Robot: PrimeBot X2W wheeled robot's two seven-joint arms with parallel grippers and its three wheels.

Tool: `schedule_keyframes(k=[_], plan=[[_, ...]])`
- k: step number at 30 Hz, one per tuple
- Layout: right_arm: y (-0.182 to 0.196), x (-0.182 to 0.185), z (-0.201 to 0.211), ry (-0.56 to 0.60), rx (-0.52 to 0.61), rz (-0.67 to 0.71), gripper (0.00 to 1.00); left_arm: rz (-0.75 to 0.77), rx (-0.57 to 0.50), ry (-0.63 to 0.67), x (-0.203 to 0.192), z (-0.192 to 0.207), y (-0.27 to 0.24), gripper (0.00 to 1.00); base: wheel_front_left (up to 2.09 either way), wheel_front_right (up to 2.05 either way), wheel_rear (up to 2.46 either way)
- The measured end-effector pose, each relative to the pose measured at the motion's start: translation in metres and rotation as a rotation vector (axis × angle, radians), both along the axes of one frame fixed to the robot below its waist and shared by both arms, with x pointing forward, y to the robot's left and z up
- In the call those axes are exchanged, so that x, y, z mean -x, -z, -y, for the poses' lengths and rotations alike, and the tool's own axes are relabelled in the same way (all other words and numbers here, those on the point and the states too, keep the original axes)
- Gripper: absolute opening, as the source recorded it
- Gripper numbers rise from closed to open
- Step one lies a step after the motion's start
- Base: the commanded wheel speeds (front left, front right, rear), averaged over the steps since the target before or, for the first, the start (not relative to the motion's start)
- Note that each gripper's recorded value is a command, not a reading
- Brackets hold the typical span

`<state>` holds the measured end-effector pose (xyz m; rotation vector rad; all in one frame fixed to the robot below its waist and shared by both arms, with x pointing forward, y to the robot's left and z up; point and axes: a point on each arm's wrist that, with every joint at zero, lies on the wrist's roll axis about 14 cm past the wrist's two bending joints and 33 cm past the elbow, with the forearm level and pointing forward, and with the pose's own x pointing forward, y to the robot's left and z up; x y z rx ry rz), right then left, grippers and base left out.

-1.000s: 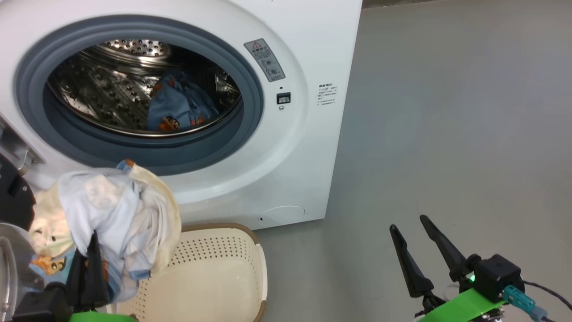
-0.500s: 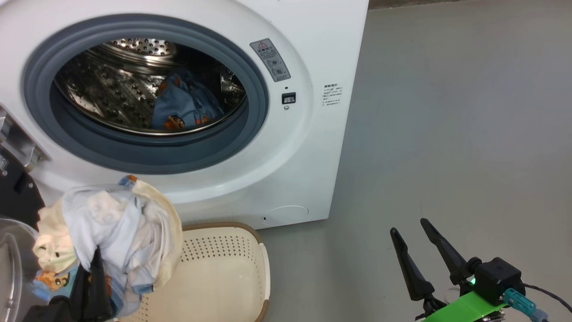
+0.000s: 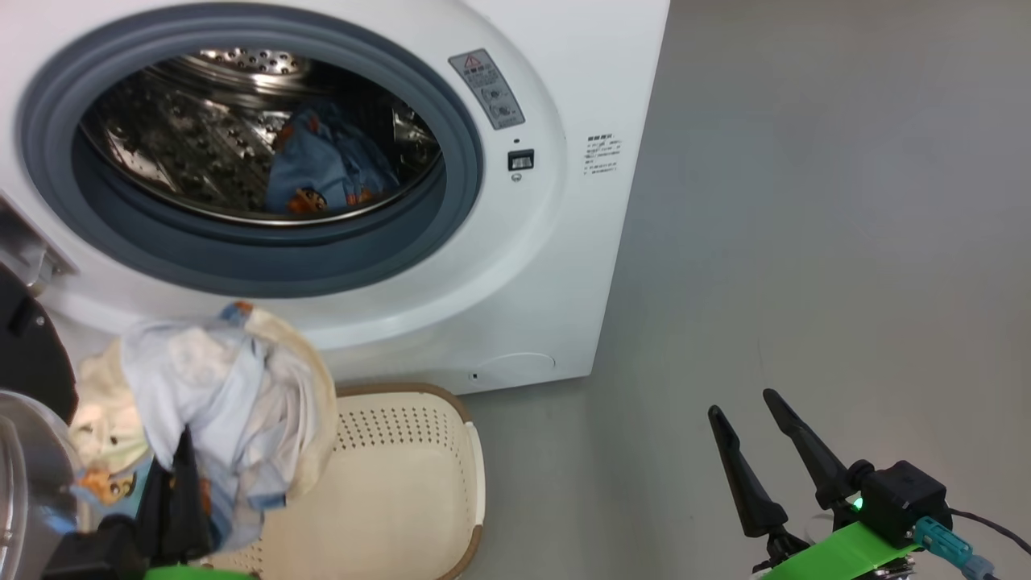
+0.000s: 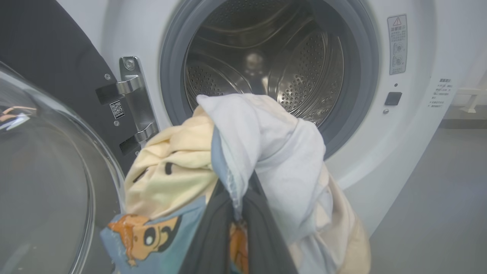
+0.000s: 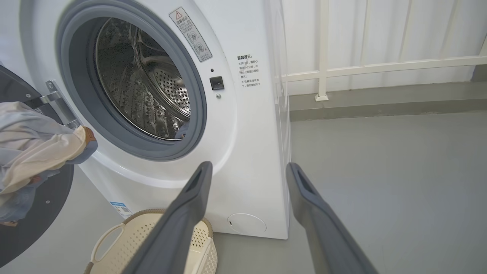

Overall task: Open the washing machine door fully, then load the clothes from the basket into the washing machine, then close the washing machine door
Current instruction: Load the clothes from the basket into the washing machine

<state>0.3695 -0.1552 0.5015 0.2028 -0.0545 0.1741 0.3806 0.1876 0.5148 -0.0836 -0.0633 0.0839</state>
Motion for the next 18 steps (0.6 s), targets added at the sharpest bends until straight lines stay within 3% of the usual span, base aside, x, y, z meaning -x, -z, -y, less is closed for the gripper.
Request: schedule_keyframes(k=[18], plan=[[0.026,-0.025,0.010,0.030,0.005,-0.069,1.00,-0.002,0.045,0.099,-0.078,0.035,0.014,0.00,0.00,0.00,0.00]])
